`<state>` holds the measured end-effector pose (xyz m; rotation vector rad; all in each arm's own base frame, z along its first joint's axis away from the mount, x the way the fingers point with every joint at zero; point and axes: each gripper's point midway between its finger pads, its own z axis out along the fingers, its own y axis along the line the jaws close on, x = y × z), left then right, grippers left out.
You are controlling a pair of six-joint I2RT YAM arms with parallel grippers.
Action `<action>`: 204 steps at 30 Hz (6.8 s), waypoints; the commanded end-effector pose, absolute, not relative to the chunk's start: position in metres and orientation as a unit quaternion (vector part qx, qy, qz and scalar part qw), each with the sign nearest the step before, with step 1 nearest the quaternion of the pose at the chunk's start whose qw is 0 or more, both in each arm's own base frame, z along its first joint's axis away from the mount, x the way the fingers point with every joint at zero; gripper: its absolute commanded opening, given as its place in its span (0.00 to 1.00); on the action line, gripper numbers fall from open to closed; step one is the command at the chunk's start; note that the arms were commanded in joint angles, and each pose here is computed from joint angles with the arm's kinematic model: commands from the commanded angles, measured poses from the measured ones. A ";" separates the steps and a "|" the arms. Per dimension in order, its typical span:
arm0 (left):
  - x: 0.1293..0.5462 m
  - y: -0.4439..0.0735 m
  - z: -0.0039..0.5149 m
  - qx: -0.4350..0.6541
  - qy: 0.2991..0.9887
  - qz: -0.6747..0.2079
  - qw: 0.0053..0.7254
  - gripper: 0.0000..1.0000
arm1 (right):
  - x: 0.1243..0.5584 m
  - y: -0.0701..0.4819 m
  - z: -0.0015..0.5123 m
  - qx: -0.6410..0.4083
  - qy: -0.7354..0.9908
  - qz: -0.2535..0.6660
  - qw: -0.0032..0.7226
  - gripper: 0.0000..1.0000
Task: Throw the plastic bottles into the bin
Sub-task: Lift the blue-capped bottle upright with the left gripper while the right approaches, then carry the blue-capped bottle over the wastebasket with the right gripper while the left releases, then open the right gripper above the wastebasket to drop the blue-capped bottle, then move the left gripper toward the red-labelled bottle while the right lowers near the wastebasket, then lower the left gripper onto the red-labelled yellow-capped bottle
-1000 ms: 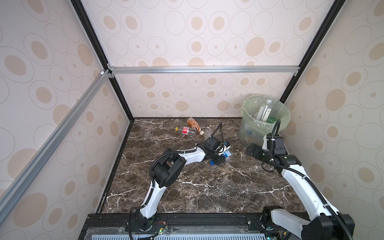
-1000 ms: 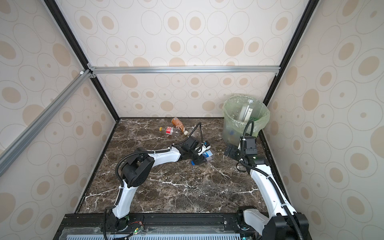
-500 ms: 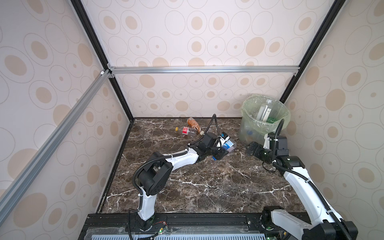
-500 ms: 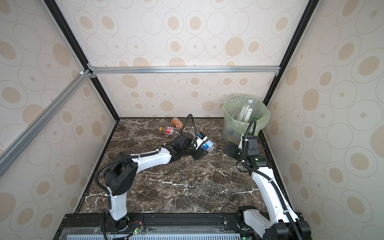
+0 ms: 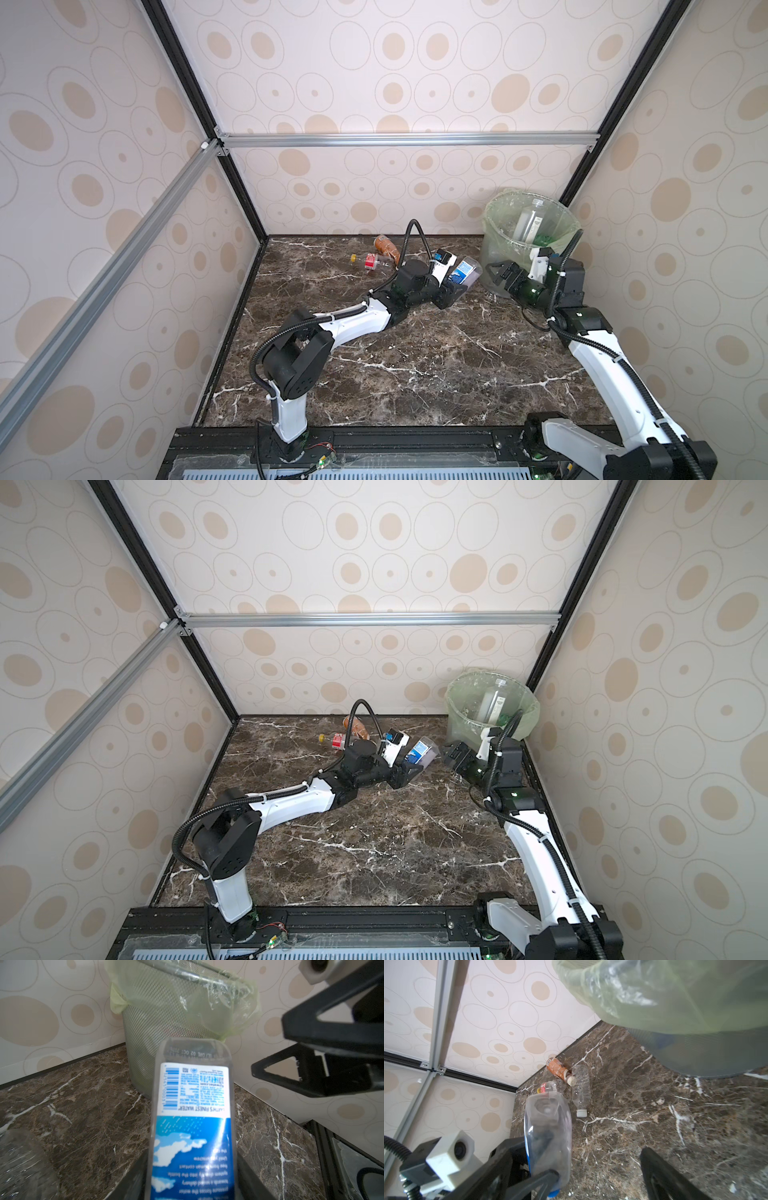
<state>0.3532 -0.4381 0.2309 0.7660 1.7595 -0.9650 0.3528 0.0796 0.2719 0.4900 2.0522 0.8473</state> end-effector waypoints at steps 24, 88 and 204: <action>0.319 -0.444 0.286 0.326 0.666 -0.433 0.513 0.76 | 0.384 0.134 0.297 0.141 0.816 0.359 0.431 0.43; 0.347 -0.423 0.364 0.324 0.614 -0.401 0.597 0.99 | 0.429 -0.039 0.515 0.135 0.689 -0.237 0.671 1.00; 0.519 -0.195 0.140 0.338 0.860 0.075 0.374 0.99 | 0.385 0.158 0.210 -0.039 0.905 0.064 0.418 1.00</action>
